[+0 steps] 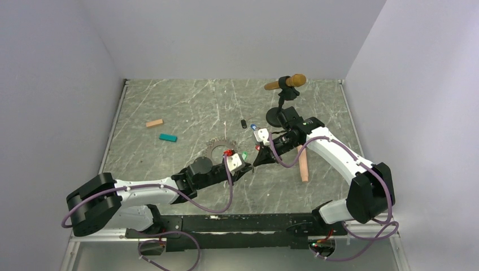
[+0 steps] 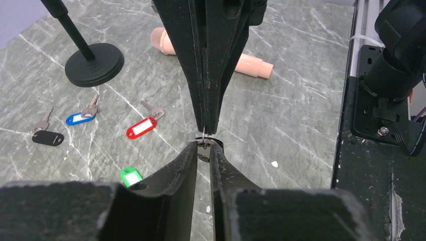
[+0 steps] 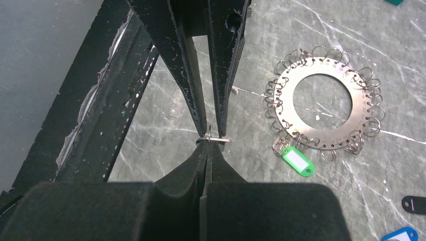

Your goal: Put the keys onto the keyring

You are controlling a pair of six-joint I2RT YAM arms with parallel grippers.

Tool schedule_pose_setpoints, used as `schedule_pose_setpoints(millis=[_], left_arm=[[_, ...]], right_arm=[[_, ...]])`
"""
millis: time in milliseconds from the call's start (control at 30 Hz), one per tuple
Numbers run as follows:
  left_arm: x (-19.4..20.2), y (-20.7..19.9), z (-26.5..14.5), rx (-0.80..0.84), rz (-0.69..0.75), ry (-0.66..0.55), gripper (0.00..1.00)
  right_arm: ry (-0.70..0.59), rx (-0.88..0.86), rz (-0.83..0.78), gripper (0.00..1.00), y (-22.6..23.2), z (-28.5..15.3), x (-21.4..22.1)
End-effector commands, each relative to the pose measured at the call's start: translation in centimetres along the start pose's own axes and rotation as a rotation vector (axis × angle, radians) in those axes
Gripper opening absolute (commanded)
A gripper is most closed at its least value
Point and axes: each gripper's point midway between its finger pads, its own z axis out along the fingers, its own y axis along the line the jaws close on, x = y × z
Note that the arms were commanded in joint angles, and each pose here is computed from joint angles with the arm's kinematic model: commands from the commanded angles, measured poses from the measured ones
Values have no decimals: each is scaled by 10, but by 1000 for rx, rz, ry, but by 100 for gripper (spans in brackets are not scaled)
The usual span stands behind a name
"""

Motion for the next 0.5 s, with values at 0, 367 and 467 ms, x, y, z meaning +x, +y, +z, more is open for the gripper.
schedule_pose_setpoints(millis=[0, 367, 467], left_arm=[[-32, -1, 9, 19, 10, -93, 19], [-33, -1, 7, 15, 9, -101, 0], [-33, -1, 5, 15, 9, -111, 0]], right_arm=[[-24, -7, -44, 0, -2, -1, -12], [-26, -17, -47, 2, 0, 0, -13], [-40, -21, -47, 14, 1, 0, -16]])
